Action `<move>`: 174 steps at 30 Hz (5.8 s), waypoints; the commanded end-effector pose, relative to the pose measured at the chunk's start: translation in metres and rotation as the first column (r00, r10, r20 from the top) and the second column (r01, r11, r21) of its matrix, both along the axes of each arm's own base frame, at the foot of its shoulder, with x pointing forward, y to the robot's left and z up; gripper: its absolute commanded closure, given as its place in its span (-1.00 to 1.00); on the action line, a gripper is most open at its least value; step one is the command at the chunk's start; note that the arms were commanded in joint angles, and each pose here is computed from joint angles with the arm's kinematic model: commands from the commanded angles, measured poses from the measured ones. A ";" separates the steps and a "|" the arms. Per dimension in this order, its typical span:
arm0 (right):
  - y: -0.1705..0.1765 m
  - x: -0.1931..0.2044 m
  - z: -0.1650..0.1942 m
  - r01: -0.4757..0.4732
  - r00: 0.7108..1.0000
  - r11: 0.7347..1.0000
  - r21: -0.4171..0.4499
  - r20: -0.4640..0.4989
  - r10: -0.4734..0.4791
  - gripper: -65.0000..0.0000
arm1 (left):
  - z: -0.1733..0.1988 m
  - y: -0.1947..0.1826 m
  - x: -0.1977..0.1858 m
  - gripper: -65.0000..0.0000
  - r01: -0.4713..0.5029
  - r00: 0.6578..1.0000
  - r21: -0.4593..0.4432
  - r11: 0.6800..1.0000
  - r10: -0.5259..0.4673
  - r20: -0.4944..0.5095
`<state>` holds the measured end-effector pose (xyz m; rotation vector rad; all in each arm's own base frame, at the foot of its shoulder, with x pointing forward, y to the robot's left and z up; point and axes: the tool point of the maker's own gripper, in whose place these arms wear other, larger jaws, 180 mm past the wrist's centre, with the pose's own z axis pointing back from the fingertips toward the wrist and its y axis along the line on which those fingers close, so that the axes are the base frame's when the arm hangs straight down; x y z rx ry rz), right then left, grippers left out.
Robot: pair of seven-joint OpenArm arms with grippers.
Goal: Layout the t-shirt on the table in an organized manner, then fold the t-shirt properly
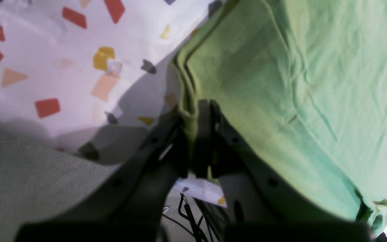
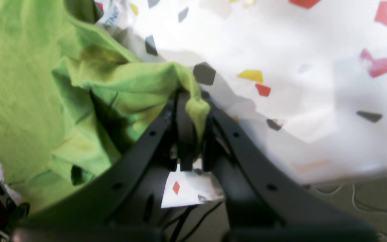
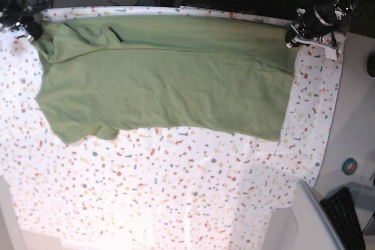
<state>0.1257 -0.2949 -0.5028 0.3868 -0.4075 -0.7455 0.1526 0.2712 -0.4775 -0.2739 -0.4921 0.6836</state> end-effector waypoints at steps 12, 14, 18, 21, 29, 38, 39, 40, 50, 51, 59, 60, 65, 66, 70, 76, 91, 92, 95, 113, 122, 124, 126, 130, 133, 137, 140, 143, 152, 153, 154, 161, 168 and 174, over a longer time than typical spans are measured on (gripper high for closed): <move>0.003 -0.001 0.032 -0.012 0.999 0.991 -0.132 0.039 0.017 0.23 | 0.031 0.022 0.024 -0.60 0.005 0.995 0.081 0.997 -0.014 0.100; -0.005 0.003 0.043 -0.009 0.998 0.984 -0.177 0.055 0.019 0.23 | 0.046 0.032 0.031 -0.60 -0.015 0.990 0.112 0.994 -0.001 0.141; -0.016 0.006 0.060 0.023 0.994 0.964 -0.265 0.108 0.005 0.23 | 0.071 0.056 0.039 -0.60 -0.079 0.977 0.156 0.985 0.045 0.209; -0.023 0.010 0.072 0.053 0.988 0.947 -0.317 0.156 -0.003 0.23 | 0.081 0.078 0.034 -0.60 -0.147 0.967 0.181 0.973 0.102 0.235; -0.039 0.027 0.088 0.056 0.980 0.928 -0.369 0.199 0.020 0.23 | 0.105 0.094 0.050 -0.59 -0.190 0.944 0.207 0.960 0.120 0.308; -0.046 0.105 0.127 -0.113 0.930 0.868 -0.484 0.256 0.264 0.23 | 0.122 0.078 0.082 -0.26 -0.145 0.927 0.204 0.968 0.060 0.371; -0.040 0.121 0.132 -0.138 0.909 0.856 -0.498 0.279 0.309 0.23 | 0.123 0.071 0.089 -0.05 -0.126 0.925 0.199 0.972 0.043 0.377; -0.038 0.134 0.134 -0.150 0.895 0.849 -0.507 0.296 0.334 0.23 | 0.122 0.063 0.096 0.16 -0.104 0.925 0.193 0.976 0.023 0.379; -0.043 0.207 0.072 -0.195 0.922 0.879 -0.436 0.225 0.316 0.11 | 0.090 0.022 0.124 1.00 0.080 0.956 0.291 0.953 -0.156 0.249; -0.045 0.210 0.065 -0.194 0.929 0.887 -0.419 0.213 0.303 0.02 | 0.087 0.022 0.127 1.00 0.087 0.957 0.292 0.952 -0.161 0.240; -0.051 0.206 0.038 -0.165 0.954 0.920 -0.356 0.181 0.241 -0.13 | 0.067 0.023 0.122 1.00 0.092 0.971 0.266 0.960 -0.146 0.191; -0.050 0.206 0.037 -0.165 0.954 0.921 -0.353 0.180 0.240 -0.13 | 0.066 0.023 0.122 1.00 0.092 0.971 0.264 0.960 -0.145 0.188; -0.035 0.206 0.030 -0.237 0.941 0.902 -0.361 0.147 0.306 -0.13 | 0.072 0.023 0.128 0.95 0.087 0.967 0.266 0.960 -0.145 0.209; -0.030 0.205 0.027 -0.262 0.935 0.894 -0.363 0.134 0.329 -0.13 | 0.072 0.022 0.130 0.89 0.085 0.967 0.264 0.961 -0.144 0.211; -0.013 0.202 0.018 -0.304 0.925 0.886 -0.349 0.116 0.363 -0.11 | 0.074 0.022 0.133 0.83 0.083 0.965 0.264 0.961 -0.143 0.217; -0.009 0.204 0.019 -0.297 0.925 0.891 -0.343 0.128 0.358 0.48 | 0.073 0.022 0.131 0.83 0.084 0.966 0.263 0.961 -0.143 0.215; 0.021 0.188 0.059 -0.360 0.879 0.847 -0.390 0.161 0.448 1.00 | 0.071 0.021 0.130 0.82 0.087 0.967 0.263 0.961 -0.145 0.211; 0.023 0.185 0.064 -0.361 0.876 0.844 -0.396 0.165 0.452 1.00 | 0.072 0.021 0.131 0.82 0.086 0.966 0.263 0.961 -0.145 0.212; 0.031 0.175 0.076 -0.374 0.868 0.833 -0.409 0.162 0.469 1.00 | 0.072 0.020 0.131 0.82 0.088 0.966 0.261 0.961 -0.146 0.212; 0.084 0.101 0.078 -0.339 0.903 0.874 -0.347 0.142 0.407 1.00 | 0.071 0.021 0.130 0.82 0.090 0.967 0.263 0.961 -0.148 0.208; 0.097 0.088 0.061 -0.337 0.917 0.897 -0.284 0.117 0.382 1.00 | 0.071 0.022 0.130 0.82 0.090 0.967 0.265 0.960 -0.148 0.209; 0.100 0.084 0.060 -0.355 0.916 0.895 -0.269 0.094 0.391 0.97 | 0.071 0.022 0.130 0.82 0.090 0.967 0.265 0.960 -0.148 0.208; 0.101 0.084 0.062 -0.363 0.913 0.893 -0.265 0.090 0.398 0.58 | 0.071 0.022 0.130 0.82 0.090 0.967 0.266 0.960 -0.149 0.207; 0.099 0.091 0.076 -0.359 0.905 0.883 -0.303 0.116 0.408 0.32 | 0.071 0.022 0.129 0.82 0.091 0.967 0.266 0.960 -0.149 0.206; 0.094 0.103 0.091 -0.342 0.896 0.873 -0.347 0.159 0.414 0.32 | 0.071 0.022 0.129 0.82 0.091 0.967 0.266 0.960 -0.149 0.206; 0.075 0.137 0.115 -0.303 0.875 0.850 -0.430 0.227 0.426 0.32 | 0.071 0.023 0.130 0.82 0.089 0.967 0.266 0.960 -0.147 0.208; 0.050 0.156 0.112 -0.249 0.907 0.867 -0.431 0.211 0.366 0.30 | 0.072 0.023 0.130 0.82 0.088 0.967 0.266 0.960 -0.147 0.209; 0.035 0.165 0.106 -0.232 0.923 0.875 -0.425 0.187 0.336 0.25 | 0.071 0.024 0.129 0.82 0.086 0.968 0.267 0.960 -0.144 0.207; 0.034 0.169 0.104 -0.221 0.928 0.883 -0.415 0.189 0.322 0.02 | 0.073 0.025 0.131 0.40 0.082 0.967 0.267 0.960 -0.142 0.213; 0.034 0.168 0.104 -0.222 0.928 0.883 -0.414 0.188 0.322 0.02 | 0.073 0.025 0.131 0.37 0.082 0.967 0.267 0.960 -0.142 0.213; 0.034 0.168 0.103 -0.224 0.928 0.883 -0.413 0.186 0.323 0.02 | 0.073 0.025 0.131 0.37 0.082 0.967 0.267 0.960 -0.142 0.213; 0.037 0.160 0.076 -0.243 0.943 0.902 -0.356 0.133 0.306 -0.01 | 0.074 0.024 0.132 0.36 0.084 0.966 0.267 0.960 -0.144 0.216; 0.038 0.159 0.075 -0.247 0.942 0.903 -0.352 0.130 0.308 -0.01 | 0.063 0.025 0.127 0.36 0.079 0.973 0.249 0.965 -0.129 0.192; 0.049 0.161 0.087 -0.313 0.900 0.870 -0.382 0.172 0.400 -0.01 | 0.059 0.025 0.125 0.36 0.079 0.975 0.241 0.967 -0.125 0.181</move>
